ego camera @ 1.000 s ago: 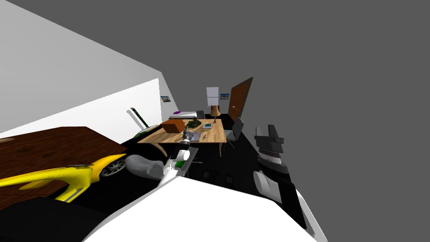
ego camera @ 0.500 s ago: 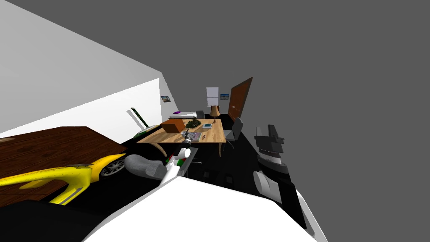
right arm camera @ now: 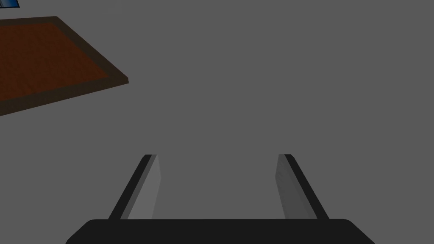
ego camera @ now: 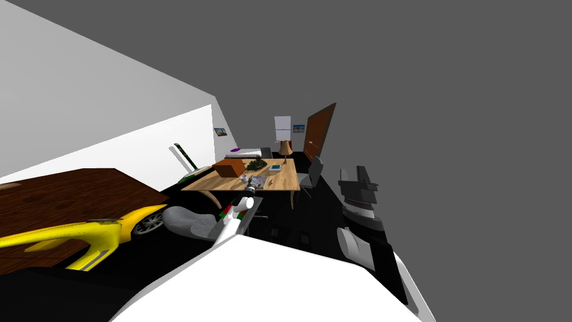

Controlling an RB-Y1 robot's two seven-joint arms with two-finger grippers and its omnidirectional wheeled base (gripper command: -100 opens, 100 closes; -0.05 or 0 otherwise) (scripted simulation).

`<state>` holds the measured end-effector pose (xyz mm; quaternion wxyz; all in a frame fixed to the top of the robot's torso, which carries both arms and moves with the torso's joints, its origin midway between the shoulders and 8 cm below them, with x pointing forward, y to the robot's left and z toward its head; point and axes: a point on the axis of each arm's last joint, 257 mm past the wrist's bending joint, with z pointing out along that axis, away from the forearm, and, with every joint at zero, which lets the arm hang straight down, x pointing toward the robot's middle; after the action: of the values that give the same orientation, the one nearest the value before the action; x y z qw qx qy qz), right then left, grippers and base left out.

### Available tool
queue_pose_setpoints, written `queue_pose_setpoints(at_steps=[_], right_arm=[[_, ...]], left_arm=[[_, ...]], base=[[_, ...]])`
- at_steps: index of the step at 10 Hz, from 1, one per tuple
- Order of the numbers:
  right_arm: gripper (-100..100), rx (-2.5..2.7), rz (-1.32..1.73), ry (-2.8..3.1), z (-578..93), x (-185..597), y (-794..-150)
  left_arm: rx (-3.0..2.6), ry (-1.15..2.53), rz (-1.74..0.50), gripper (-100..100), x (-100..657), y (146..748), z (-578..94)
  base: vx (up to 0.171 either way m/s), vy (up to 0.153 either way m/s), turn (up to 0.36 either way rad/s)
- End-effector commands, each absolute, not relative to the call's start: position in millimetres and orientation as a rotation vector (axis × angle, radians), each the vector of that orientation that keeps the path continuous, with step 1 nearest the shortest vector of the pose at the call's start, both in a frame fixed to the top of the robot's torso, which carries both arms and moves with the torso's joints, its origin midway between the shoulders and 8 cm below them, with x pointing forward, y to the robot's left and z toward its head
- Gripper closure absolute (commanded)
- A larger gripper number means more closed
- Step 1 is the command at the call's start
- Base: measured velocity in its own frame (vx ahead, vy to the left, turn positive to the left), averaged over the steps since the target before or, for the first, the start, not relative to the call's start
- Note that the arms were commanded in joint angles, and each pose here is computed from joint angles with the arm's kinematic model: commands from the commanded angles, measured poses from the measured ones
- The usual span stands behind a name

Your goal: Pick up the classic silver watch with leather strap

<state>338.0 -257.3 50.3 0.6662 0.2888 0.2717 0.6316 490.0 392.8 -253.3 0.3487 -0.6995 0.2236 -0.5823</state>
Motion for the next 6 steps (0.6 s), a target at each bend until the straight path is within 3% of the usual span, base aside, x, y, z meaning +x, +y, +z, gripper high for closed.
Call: queue_pose_setpoints(at_steps=[1,6], right_arm=[[0,0.652,1.426,0.613,50.3,338.0,-257.3],[0,0.652,1.426,0.613,50.3,338.0,-257.3]], left_arm=[[-1.916,0.554,-1.509,-100,493.7,393.6,-276.6],[-2.115,0.506,-1.476,-100,493.7,391.8,-326.6]], base=[[0.037,-0.020,0.012],[0.038,-0.016,0.012]])
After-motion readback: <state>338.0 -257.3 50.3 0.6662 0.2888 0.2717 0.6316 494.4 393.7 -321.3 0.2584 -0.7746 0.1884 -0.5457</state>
